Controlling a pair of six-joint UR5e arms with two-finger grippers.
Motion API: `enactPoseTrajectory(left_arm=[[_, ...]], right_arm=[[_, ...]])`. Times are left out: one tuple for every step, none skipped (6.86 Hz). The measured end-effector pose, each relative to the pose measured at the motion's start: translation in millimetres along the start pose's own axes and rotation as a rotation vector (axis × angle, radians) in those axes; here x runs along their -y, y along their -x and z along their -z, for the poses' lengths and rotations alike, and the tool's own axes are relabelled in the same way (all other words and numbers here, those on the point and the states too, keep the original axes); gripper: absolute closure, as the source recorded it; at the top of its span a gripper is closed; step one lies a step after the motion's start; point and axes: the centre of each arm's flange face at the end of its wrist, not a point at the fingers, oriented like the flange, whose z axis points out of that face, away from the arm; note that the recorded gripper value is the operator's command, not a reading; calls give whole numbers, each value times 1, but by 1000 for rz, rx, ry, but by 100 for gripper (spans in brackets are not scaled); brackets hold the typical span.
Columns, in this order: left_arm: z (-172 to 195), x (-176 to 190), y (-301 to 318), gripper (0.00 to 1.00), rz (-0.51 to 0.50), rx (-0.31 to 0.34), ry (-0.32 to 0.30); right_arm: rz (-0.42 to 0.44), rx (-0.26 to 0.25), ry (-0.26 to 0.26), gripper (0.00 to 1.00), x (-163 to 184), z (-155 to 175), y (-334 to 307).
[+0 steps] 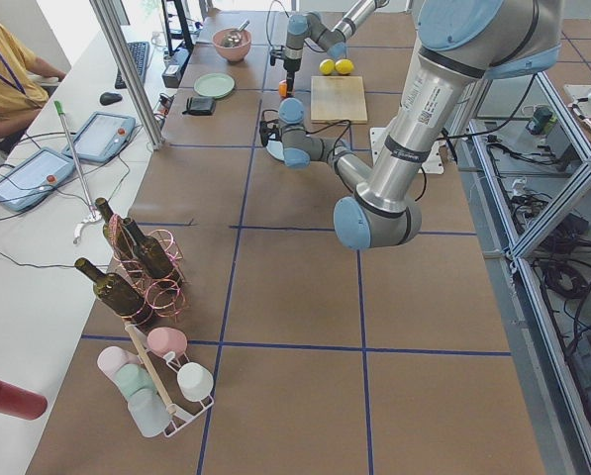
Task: Pick orange to plate
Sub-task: 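Grasp the orange with the right gripper, then lower the orange onto the plate with right gripper while left draws back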
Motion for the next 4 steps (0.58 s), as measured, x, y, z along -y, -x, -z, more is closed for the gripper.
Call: enactPoseTrajectory(left_arm=[[0,0,0,23,-1,0,-4],[0,0,0,23,-1,-1,-4],[0,-1,-1,23,-2,-2,-5],[1,-1,-2,23,-3,-6,-5]], right_arm=[[0,-1,-5,69,2,-1,3],[1,-1,-17,86,6,0,6],[3,14,-38,88,14,9,14],[5,43,-64,88,24,23,32]])
